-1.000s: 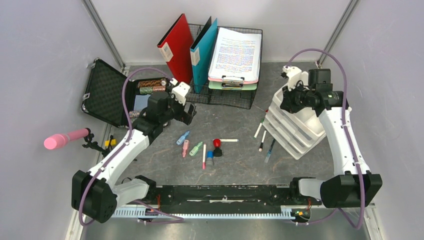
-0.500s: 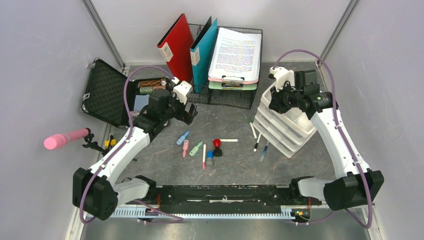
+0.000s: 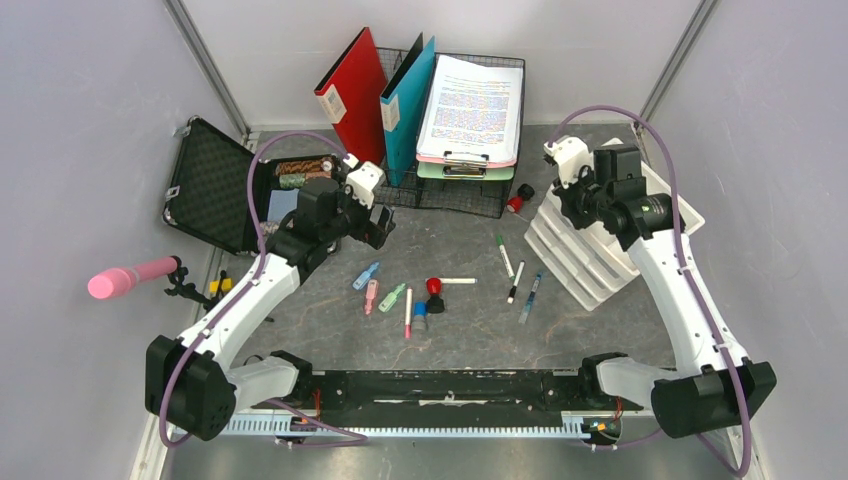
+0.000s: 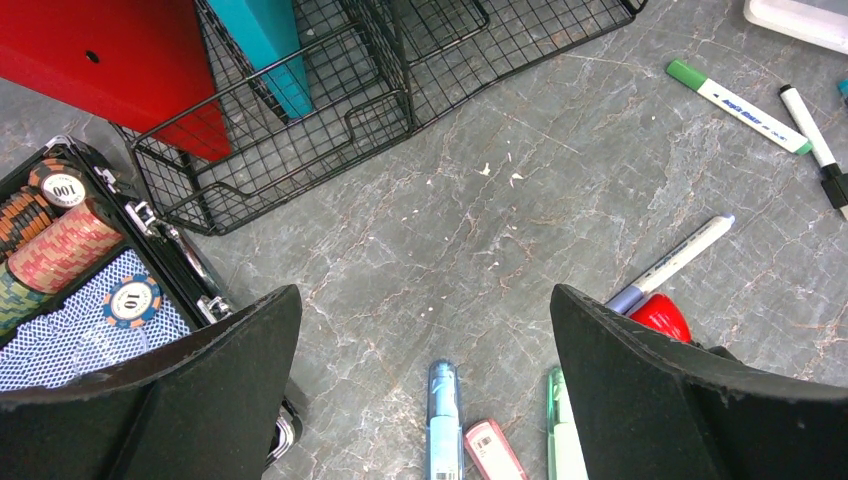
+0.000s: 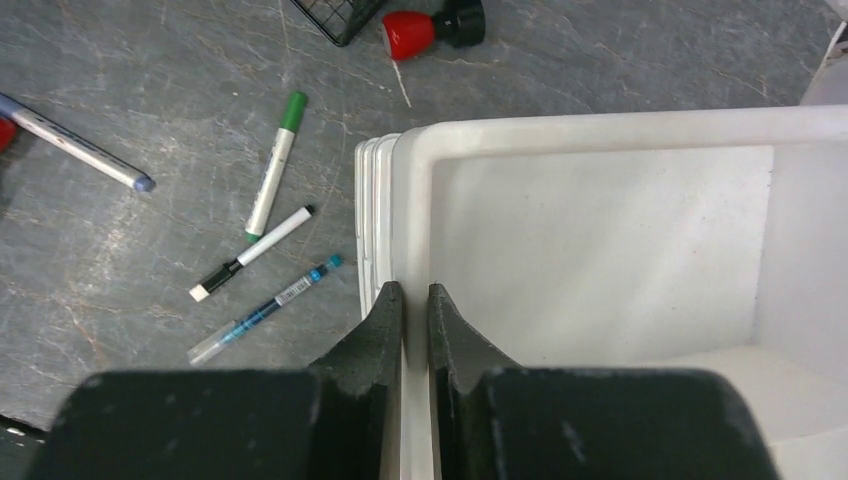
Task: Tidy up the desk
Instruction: Move the storage box to the center of the board.
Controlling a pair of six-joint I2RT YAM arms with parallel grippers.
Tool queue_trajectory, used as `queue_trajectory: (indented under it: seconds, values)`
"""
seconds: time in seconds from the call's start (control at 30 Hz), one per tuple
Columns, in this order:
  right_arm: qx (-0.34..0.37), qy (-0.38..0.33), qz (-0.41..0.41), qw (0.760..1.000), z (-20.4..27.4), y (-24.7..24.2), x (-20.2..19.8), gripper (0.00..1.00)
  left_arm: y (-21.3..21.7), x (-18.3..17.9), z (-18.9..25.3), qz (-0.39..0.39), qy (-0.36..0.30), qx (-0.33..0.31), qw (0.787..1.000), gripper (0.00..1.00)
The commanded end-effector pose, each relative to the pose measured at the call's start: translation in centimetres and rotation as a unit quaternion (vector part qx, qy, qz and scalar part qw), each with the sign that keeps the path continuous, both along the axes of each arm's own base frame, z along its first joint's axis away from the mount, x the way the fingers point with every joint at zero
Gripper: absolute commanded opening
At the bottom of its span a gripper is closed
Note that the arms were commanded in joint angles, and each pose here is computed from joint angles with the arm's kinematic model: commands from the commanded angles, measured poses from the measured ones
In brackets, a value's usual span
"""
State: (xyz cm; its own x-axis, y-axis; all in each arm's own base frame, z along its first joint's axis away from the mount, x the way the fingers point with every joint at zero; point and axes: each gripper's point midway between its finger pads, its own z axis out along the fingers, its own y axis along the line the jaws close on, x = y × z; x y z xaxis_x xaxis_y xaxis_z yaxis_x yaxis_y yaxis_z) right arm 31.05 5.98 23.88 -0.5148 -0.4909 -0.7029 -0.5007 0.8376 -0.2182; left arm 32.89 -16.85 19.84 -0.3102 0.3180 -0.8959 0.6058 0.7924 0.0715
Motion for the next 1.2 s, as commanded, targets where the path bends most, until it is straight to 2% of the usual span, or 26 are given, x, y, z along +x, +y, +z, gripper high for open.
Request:
queue_trajectory:
  seconds: [0.0, 0.3, 0.63, 0.93, 1.17]
  values:
    - [-0.041, -0.062, -0.011, 0.997, 2.7, -1.6, 1.1, 0.01, -0.7, 0.4, 1.5, -0.009, -0.016, -0.020, 1.000, 1.00]
    - [0.014, 0.012, 0.030, 0.999, -0.7, 1.2, 0.7, 0.02, -1.0, 0.1, 1.0, -0.016, -0.010, -0.027, 0.999, 1.00]
    - [0.088, 0.058, 0.086, 0.991, -2.1, 4.7, -1.1, 0.02, -1.5, 0.1, 0.4, -0.022, 0.004, -0.035, 0.999, 1.00]
    - [0.114, 0.057, 0.106, 0.986, -0.6, 6.0, -1.6, 0.02, -1.9, 0.4, -0.1, -0.027, 0.018, -0.029, 0.999, 1.00]
    - [0.135, 0.035, 0.097, 0.985, 0.1, 6.5, -0.4, 0.05, -4.8, -0.5, -0.1, -0.073, 0.031, -0.040, 0.996, 1.00]
